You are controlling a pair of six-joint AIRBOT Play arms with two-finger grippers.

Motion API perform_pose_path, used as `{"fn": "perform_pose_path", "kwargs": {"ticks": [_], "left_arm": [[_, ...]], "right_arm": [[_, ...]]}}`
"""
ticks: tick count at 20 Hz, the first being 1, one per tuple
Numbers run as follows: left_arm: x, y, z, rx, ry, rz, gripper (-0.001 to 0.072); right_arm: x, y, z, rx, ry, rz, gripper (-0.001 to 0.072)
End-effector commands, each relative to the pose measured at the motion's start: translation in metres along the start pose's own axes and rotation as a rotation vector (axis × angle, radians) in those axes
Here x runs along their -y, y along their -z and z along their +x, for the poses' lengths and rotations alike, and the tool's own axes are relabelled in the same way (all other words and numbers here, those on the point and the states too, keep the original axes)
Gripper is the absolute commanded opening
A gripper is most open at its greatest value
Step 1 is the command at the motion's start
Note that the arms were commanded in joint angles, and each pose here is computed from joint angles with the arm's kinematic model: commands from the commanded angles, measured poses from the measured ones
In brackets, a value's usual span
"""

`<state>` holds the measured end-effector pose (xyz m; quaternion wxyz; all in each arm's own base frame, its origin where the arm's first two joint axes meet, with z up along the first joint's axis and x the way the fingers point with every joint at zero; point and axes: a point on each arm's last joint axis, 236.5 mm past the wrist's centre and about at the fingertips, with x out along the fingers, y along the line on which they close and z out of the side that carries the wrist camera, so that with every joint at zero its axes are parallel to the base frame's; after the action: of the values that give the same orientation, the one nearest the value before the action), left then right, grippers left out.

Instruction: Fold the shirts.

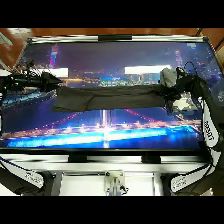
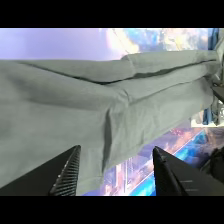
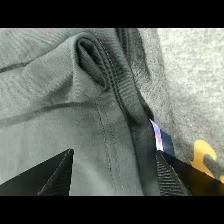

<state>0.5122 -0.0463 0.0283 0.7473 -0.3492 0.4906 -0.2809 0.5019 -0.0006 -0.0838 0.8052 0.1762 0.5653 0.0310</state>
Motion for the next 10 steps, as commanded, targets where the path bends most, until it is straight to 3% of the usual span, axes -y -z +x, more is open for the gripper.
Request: {"fn": "perform_pose_path", "kwargs": {"ticks": [1, 5, 6, 9, 10], "left_arm": [[0.005, 0.000, 0.002, -0.001, 0.012, 0.009, 0.0541], [0.005, 0.000, 0.002, 0.000, 0.015, 0.008, 0.0542], [0.007, -0.001, 0.002, 0.003, 0.021, 0.007, 0.0541], [0.012, -0.004, 0.002, 0.015, 0.044, 0.001, 0.0540], [0.014, -0.005, 0.001, 0.019, 0.051, 0.000, 0.0540]], "right_arm": [[0.000, 0.000, 0.005, 0.002, 0.001, 0.003, 0.0629], [-0.017, 0.014, 0.019, -0.045, -0.014, -0.041, 0.0623], [-0.022, 0.015, 0.020, -0.048, -0.017, -0.071, 0.0552], [-0.028, 0.015, 0.019, -0.046, -0.027, -0.077, 0.0167], [-0.029, 0.013, 0.015, -0.036, -0.027, -0.080, 0.0074]]}}
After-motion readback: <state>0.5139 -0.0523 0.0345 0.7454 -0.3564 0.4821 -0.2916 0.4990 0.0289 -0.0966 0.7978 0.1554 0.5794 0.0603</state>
